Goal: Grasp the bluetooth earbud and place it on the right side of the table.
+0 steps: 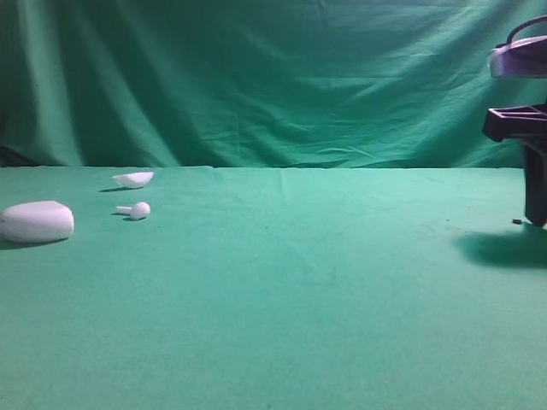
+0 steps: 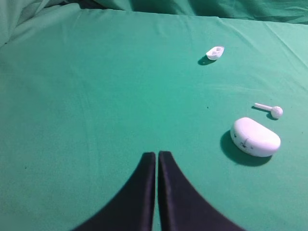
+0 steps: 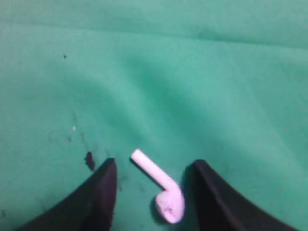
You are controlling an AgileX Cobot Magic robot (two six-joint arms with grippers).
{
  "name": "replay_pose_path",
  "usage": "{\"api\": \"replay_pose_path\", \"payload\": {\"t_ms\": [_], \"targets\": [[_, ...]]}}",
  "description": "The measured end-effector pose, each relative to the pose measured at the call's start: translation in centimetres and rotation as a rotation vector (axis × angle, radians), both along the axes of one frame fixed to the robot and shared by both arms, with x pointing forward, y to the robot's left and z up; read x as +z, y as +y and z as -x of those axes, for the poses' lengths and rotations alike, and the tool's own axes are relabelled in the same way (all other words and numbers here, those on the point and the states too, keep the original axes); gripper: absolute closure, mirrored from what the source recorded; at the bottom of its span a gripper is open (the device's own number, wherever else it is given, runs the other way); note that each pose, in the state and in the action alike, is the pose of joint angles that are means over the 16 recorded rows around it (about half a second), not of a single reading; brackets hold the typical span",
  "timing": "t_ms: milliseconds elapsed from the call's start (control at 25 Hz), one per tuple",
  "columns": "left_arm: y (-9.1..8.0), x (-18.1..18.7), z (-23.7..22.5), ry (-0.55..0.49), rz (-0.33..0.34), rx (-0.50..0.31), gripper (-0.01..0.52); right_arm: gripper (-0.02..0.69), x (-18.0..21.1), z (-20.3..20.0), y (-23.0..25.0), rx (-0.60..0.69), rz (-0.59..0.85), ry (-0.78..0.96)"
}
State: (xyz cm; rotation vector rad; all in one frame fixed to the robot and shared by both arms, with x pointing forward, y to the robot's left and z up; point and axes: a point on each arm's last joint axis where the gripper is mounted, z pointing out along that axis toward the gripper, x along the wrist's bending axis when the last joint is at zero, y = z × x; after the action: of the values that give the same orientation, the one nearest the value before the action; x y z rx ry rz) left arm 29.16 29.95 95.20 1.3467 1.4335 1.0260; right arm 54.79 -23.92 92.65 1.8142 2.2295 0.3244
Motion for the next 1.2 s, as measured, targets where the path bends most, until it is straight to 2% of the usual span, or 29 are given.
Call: {"api": "replay_pose_path", "payload": {"t_ms": [280, 360, 480, 600, 880, 1080, 1200], "targets": [[0.0, 0.0, 0.0, 0.000, 0.000, 0.000, 0.514, 0.233, 2.2, 0.3, -0.1, -0.010, 0.004, 0.003], [0.0, 0.0, 0.0, 0.000, 0.000, 0.000, 0.514, 0.218, 3.6, 0.6, -0.2, -0.017, 0.001, -0.007], [0.0, 0.0, 0.0, 0.000, 0.000, 0.000, 0.514, 0.232, 6.4, 1.7, -0.4, -0.029, -0.010, -0.032], [0.0, 0.0, 0.0, 0.000, 0.000, 0.000, 0.514, 0.282, 9.9, 3.4, -0.7, -0.041, -0.030, -0.078], [0.0, 0.0, 0.0, 0.000, 0.000, 0.000, 0.514, 0.476, 17.8, 10.5, -2.0, -0.057, -0.105, -0.251], [0.0, 0.0, 0.0, 0.000, 0.000, 0.000, 0.514, 0.609, 21.0, 16.8, -3.2, -0.052, -0.160, -0.402], [0.0, 0.0, 0.0, 0.000, 0.000, 0.000, 0.514, 0.652, 21.7, 20.4, -3.8, -0.038, -0.183, -0.496]]}}
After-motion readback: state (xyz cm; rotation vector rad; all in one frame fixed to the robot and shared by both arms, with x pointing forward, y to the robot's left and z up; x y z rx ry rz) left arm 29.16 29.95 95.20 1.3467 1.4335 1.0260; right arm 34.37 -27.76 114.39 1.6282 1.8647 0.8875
